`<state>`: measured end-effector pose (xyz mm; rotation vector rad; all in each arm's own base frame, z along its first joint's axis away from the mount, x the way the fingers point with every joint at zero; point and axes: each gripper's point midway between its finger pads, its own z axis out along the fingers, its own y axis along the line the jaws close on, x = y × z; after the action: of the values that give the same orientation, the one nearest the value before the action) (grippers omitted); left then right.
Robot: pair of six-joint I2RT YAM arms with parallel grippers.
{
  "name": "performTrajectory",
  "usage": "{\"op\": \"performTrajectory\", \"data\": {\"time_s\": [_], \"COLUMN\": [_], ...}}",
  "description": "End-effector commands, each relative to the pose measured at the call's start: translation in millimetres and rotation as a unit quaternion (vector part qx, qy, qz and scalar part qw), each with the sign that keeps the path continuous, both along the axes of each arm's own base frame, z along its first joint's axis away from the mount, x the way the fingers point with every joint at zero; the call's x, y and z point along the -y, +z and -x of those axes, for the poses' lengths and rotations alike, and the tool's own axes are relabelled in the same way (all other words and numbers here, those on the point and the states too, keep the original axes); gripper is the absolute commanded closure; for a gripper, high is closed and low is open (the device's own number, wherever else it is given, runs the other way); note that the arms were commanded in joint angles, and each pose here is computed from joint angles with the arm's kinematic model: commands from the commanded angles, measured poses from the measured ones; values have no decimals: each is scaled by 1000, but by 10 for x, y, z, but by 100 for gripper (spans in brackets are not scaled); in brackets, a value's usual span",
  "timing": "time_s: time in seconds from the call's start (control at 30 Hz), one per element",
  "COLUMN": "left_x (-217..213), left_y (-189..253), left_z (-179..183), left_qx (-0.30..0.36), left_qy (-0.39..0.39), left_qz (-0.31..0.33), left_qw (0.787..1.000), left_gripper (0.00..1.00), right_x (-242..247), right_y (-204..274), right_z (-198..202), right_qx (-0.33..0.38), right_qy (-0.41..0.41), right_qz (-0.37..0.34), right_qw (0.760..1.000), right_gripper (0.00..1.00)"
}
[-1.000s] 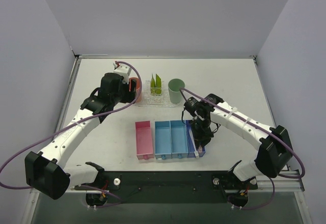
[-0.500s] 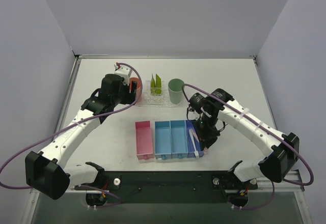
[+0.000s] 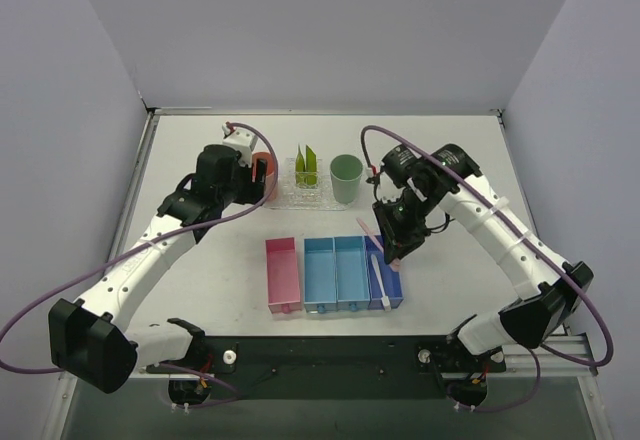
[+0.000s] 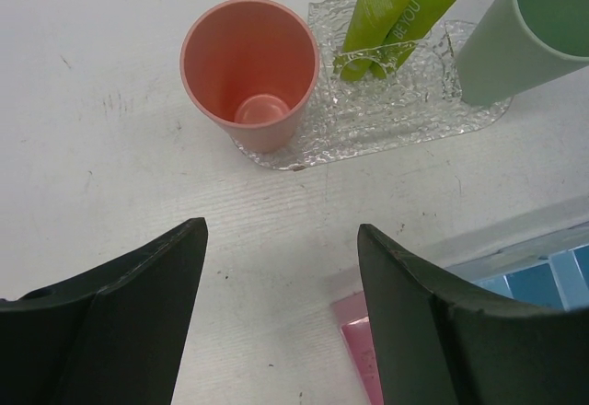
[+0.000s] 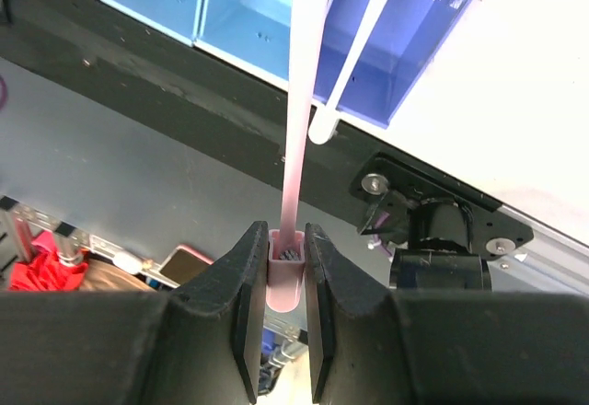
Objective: Prepare toiletry sets of a toothbrush and toothpaste on the tray
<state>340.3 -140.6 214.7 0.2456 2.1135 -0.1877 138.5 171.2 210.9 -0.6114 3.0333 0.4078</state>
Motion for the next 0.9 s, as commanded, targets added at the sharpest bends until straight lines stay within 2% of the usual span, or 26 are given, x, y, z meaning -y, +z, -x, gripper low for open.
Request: {"op": "performTrajectory", "data": {"time_s": [0.0, 0.2, 0.43, 0.63, 0.87], "left_x": [-35, -163, -269, -344, -309], "left_y": [415, 522, 513, 486, 502], "left_z": [-121, -199, -245, -239, -212], "left_qx": [56, 66, 63, 62, 68], "left_qy": [8, 28, 50, 56, 27], "left_qz": [35, 67, 95, 86, 69], "left_qw": [998, 995, 992, 993, 995], "left_gripper": [23, 23, 23, 23, 23], "right_x": [47, -277, -544, -641, -760], "right_y": [154, 235, 245, 183, 122], "right_z": [-19, -408, -659, -781, -934], "right_qx": [-51, -35, -49, -61, -68], "right_qy": [-13, -10, -11, -13, -19], "right_qz": [4, -38, -62, -66, -70], "right_qw": [999, 999, 997, 996, 995], "right_gripper": [100, 100, 100, 100, 100]}}
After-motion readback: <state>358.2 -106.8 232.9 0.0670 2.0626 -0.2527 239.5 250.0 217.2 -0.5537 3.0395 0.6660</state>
